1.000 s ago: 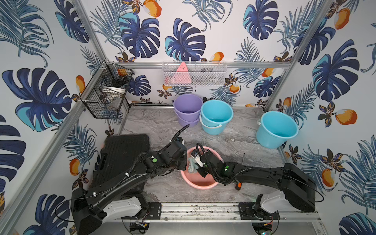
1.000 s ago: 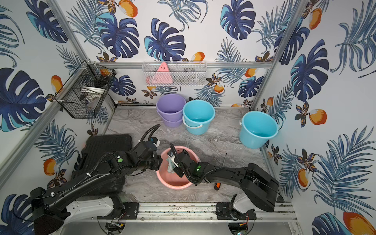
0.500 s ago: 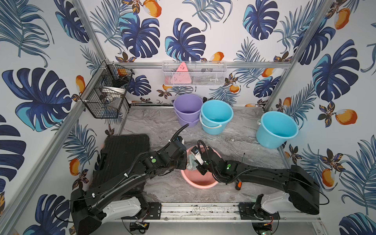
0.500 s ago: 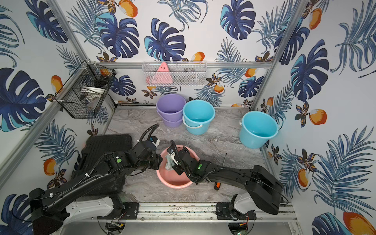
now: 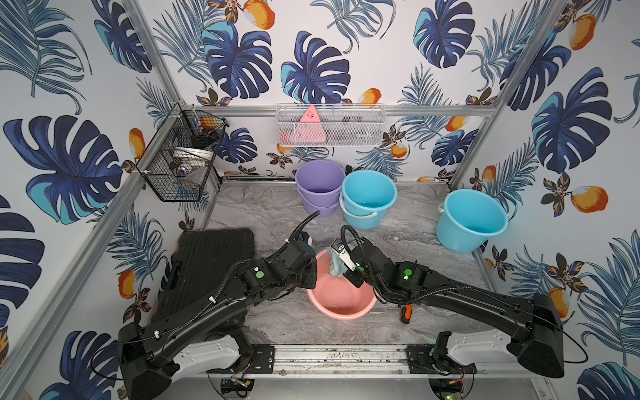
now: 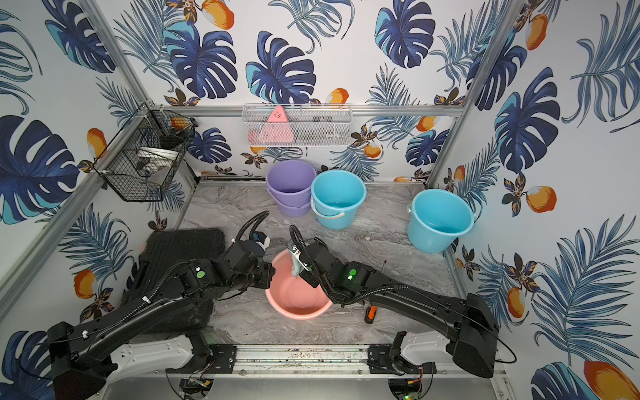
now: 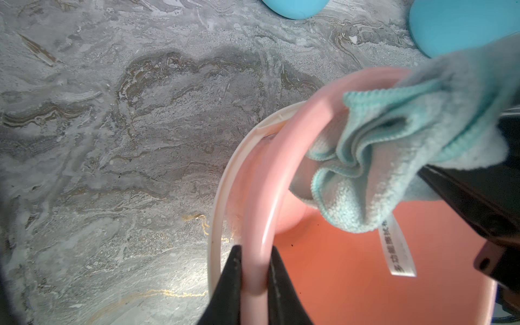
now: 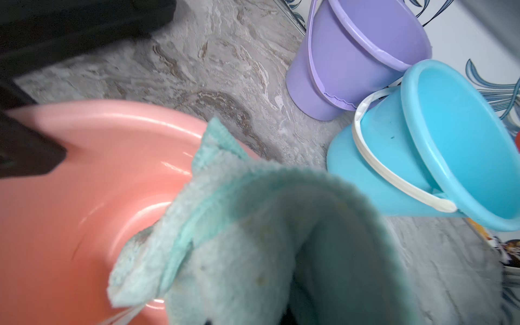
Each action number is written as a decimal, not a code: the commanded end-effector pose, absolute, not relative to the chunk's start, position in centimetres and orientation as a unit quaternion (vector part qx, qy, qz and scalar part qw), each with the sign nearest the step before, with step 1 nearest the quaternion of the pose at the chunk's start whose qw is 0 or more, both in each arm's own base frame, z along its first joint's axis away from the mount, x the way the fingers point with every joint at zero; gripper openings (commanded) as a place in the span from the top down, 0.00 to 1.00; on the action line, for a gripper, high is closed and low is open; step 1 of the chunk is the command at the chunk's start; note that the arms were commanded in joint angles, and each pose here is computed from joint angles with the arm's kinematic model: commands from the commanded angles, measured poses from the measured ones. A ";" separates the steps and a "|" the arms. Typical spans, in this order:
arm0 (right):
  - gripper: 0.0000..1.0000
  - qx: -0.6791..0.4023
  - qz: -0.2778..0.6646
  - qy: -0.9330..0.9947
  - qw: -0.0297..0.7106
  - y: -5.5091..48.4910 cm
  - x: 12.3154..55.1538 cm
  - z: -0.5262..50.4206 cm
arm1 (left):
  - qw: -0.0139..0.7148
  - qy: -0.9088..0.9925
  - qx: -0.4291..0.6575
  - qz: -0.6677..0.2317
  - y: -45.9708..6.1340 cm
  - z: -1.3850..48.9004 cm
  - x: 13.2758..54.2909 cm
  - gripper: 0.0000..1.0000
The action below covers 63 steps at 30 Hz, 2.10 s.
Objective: Wipe the inside of the bucket with a cloth
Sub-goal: Wipe the dirt from the bucket.
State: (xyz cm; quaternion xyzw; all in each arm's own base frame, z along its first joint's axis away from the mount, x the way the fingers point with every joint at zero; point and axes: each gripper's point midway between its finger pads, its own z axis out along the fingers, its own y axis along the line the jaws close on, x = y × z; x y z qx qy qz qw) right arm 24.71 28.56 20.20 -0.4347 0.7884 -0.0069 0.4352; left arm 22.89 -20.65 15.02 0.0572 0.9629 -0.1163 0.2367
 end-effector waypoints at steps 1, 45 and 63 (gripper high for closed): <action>1.00 -0.491 -0.101 0.774 0.387 26.0 24.8 19.0 | 0.242 0.960 0.058 -0.125 -21.1 15.2 23.1 1.00; 1.00 -0.568 -0.016 0.796 0.208 25.8 20.5 13.1 | 0.243 0.961 0.058 -0.120 -20.9 15.3 23.1 1.00; 1.00 -0.567 -0.054 0.816 0.093 21.7 17.7 16.4 | 0.244 0.960 0.061 -0.125 -21.2 15.6 23.2 1.00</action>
